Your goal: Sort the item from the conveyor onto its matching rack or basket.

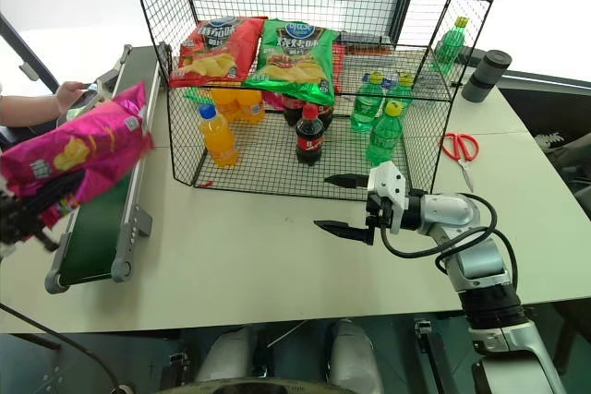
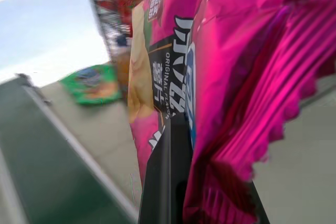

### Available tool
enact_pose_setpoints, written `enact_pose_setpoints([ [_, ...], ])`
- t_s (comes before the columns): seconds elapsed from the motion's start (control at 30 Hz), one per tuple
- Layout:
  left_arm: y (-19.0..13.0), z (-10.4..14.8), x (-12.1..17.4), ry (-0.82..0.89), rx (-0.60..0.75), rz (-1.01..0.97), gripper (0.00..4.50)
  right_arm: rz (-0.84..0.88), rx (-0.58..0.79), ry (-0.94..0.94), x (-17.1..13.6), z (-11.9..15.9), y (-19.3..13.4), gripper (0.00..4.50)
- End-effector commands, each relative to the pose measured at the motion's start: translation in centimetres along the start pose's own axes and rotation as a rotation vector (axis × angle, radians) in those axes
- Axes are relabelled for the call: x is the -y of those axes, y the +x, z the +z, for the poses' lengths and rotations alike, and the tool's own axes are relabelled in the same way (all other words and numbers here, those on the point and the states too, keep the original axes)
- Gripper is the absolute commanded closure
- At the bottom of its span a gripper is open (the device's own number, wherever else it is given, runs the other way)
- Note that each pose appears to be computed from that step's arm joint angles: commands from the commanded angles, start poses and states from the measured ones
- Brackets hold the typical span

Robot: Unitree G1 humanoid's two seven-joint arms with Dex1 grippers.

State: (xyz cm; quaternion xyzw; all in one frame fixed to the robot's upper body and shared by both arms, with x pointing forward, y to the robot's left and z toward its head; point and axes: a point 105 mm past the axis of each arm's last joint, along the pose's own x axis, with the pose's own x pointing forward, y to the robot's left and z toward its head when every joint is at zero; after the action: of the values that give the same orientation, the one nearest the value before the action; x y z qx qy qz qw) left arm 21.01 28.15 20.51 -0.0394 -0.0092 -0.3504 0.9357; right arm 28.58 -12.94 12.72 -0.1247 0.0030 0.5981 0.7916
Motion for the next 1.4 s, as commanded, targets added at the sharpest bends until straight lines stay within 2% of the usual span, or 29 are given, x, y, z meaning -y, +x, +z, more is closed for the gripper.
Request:
enact_pose_setpoints([
  [0.03,0.8,1.3,5.3,-0.235,-0.004,-0.276,4.44,0.026,0.085,0.033,-0.1,2.9,0.1,0.0],
  [0.1,1.6,1.1,7.2,-0.364,0.0,-0.379,4.44,0.077,0.145,0.167,-0.9,4.4,0.1,0.0],
  [0.2,3.5,0.3,9.0,-0.483,0.019,-0.495,4.44,0.2,0.15,0.382,-3.0,5.5,-0.4,0.0],
  [0.4,7.1,-1.0,10.3,-0.579,0.028,-0.652,4.44,0.274,0.096,0.547,-4.3,5.9,-0.8,0.0],
  [0.53,8.8,-1.7,11.1,-0.629,0.021,-0.738,4.44,0.282,0.103,0.547,-4.1,6.4,-0.1,0.0],
  [0.73,10.2,-2.7,11.0,-0.599,-0.004,-0.756,4.44,0.333,0.171,0.586,-4.5,8.3,0.6,0.0],
  [0.9,11.2,-3.6,11.6,-0.564,-0.004,-0.759,4.44,0.371,0.149,0.59,-5.4,8.7,1.2,0.0],
  [1.1,11.5,-3.2,11.6,-0.545,0.031,-0.761,4.44,0.355,0.067,0.592,-5.9,7.1,1.7,0.0],
  [1.3,11.4,-3.3,11.5,-0.52,0.025,-0.753,4.44,0.341,0.052,0.59,-5.5,6.6,1.9,0.0],
  [1.4,11.3,-3.4,11.4,-0.518,0.014,-0.75,4.5,0.34,0.051,0.596,-5.3,6.5,1.9,0.86],
])
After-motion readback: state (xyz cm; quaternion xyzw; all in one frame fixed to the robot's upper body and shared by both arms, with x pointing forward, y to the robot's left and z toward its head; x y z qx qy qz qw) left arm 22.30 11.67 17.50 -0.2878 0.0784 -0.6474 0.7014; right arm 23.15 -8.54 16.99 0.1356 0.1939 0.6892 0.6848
